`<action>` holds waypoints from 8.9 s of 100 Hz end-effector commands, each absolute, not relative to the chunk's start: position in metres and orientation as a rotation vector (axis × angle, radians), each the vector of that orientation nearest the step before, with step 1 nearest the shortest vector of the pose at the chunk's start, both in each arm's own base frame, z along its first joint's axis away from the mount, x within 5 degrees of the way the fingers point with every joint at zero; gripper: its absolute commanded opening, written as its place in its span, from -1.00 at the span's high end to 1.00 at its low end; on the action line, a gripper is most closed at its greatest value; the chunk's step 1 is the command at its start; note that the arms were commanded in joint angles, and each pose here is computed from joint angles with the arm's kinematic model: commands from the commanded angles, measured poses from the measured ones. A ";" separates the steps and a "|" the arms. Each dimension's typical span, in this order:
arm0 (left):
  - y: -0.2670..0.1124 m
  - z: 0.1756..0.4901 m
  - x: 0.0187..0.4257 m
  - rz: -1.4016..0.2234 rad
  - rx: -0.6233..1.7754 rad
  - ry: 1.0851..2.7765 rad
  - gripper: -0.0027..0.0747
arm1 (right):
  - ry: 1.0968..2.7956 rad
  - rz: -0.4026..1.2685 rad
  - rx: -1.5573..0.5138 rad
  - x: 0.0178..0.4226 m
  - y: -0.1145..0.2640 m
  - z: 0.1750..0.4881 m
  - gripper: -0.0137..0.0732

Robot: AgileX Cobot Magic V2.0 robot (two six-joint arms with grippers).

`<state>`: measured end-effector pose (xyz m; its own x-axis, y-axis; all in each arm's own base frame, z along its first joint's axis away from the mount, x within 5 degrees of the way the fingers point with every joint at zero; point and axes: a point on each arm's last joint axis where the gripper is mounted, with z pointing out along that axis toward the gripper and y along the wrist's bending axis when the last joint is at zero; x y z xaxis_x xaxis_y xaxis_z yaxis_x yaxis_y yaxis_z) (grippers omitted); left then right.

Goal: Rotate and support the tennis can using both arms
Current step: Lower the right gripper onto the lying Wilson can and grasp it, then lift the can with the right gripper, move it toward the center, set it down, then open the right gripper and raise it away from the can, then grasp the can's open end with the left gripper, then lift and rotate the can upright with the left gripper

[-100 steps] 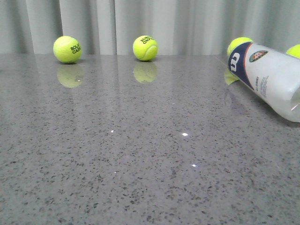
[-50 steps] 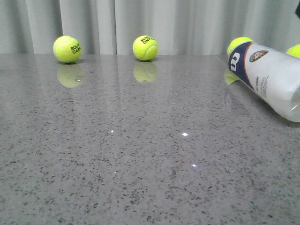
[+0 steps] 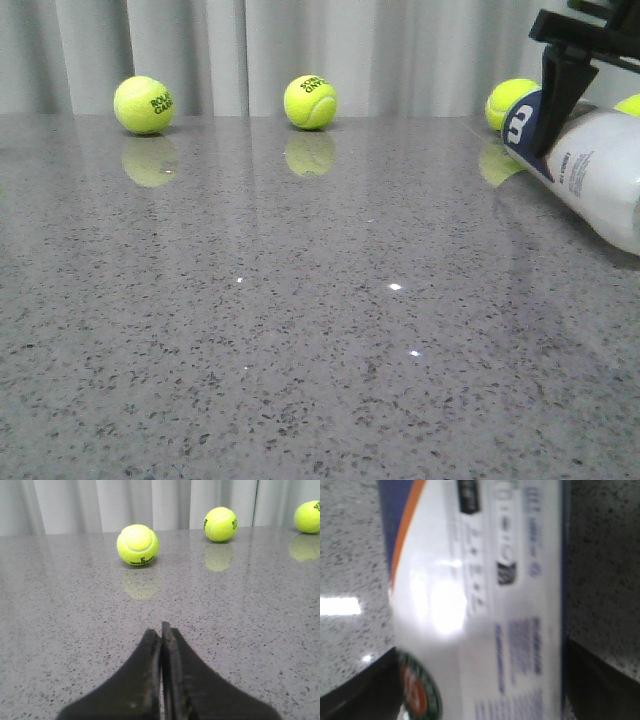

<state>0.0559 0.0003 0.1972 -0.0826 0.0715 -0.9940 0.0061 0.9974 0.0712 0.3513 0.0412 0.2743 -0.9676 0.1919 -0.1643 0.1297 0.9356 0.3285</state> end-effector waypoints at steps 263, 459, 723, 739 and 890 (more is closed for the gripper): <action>0.000 0.192 0.055 0.044 0.051 1.581 0.98 | 1.919 0.245 -1.622 0.311 0.175 0.404 0.31; 0.000 0.192 0.055 0.054 0.060 1.578 0.98 | 1.539 0.593 -0.204 0.035 0.024 0.301 0.82; -0.222 0.301 0.302 -1.843 0.380 2.181 -0.05 | 1.440 0.607 -0.195 0.020 0.017 0.303 0.82; -0.223 0.311 0.299 -1.970 0.387 2.072 0.37 | 1.440 0.607 -0.195 0.020 0.017 0.303 0.82; -0.212 0.490 0.265 -0.286 1.150 1.998 0.98 | 1.440 0.607 -0.195 0.020 0.017 0.303 0.82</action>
<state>0.2776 -0.2216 0.4762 -0.2587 0.6312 -0.7312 0.8531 0.5043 0.1335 0.0203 0.0190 0.2886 -0.0779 0.2330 -0.9694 -0.4995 0.8324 0.2402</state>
